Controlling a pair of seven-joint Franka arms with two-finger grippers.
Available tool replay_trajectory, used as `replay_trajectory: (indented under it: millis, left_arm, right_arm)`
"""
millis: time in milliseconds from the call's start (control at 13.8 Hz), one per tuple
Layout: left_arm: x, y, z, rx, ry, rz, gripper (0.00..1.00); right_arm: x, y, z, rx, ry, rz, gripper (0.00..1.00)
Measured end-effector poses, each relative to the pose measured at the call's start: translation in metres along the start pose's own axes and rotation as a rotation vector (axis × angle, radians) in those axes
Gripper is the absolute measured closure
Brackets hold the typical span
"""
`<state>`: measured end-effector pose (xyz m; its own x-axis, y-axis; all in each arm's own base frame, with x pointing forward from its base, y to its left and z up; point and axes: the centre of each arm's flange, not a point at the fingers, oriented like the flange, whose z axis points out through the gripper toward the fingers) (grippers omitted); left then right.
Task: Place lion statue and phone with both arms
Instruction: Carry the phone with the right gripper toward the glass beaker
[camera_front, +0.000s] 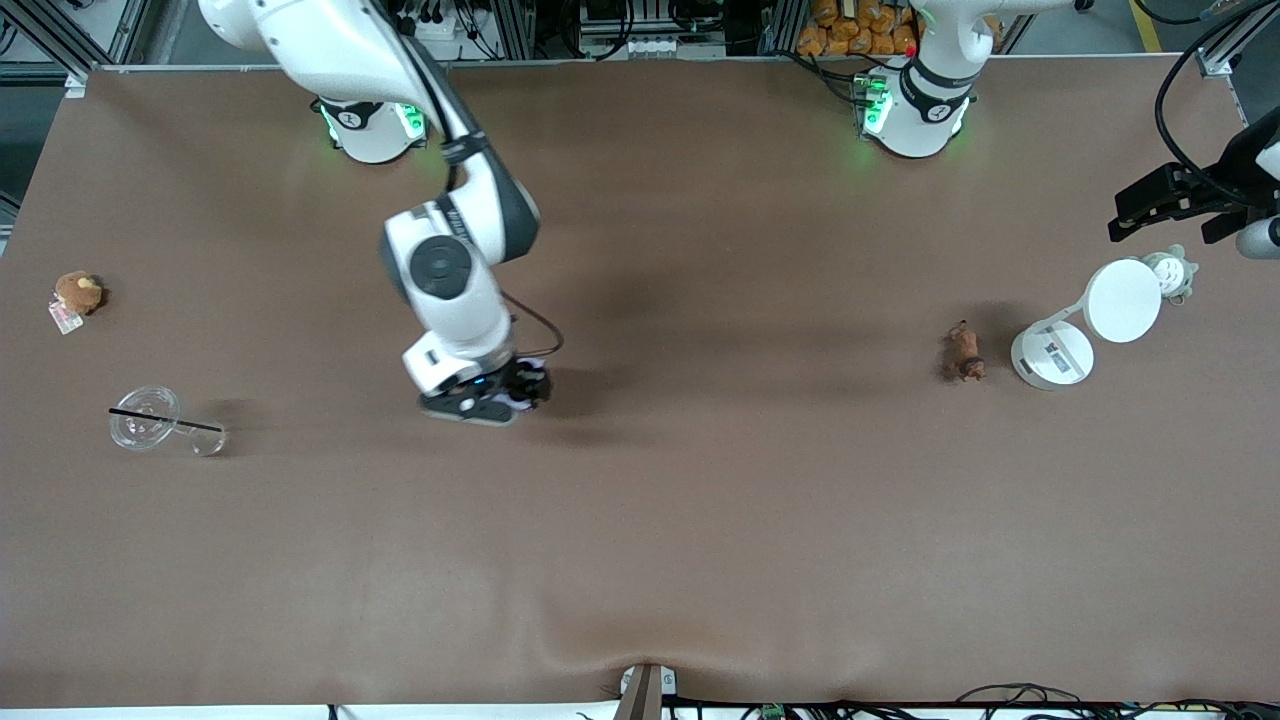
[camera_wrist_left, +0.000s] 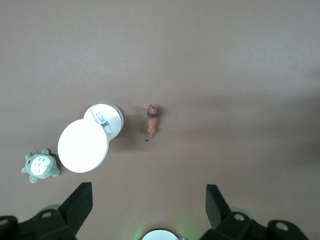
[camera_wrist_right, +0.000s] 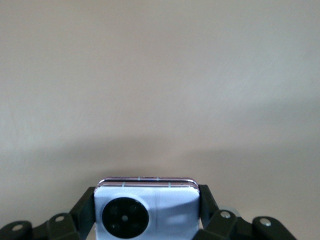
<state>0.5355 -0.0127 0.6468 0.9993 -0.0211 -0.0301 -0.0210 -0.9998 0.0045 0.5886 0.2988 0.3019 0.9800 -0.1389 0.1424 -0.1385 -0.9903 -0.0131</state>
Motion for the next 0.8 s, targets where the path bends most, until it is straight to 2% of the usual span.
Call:
replay_trajectory:
  millis: [289,434,578,723,795]
  left_arm:
    - [0.001,0.0,0.001,0.0,-0.001,-0.001,0.0]
    - [0.001,-0.001,0.001,0.0,-0.001,-0.001,0.0]
    - [0.001,-0.001,0.001,0.0,-0.001,-0.002,0.0]
    - [0.001,-0.001,0.002,0.0,-0.002,-0.002,0.0]
    - [0.001,-0.001,0.002,0.0,-0.002,-0.002,0.0]
  right_arm:
    - [0.087,0.092,-0.03,0.003,0.071,-0.079,0.15]
    - [0.121,0.126,-0.026,-0.012,0.094,-0.089,0.15]
    - [0.145,0.142,-0.004,-0.035,0.101,-0.102,0.15]
    - [0.163,0.171,0.017,-0.055,0.095,-0.166,0.15]
    - [0.17,0.194,0.021,-0.05,0.09,-0.184,0.15]
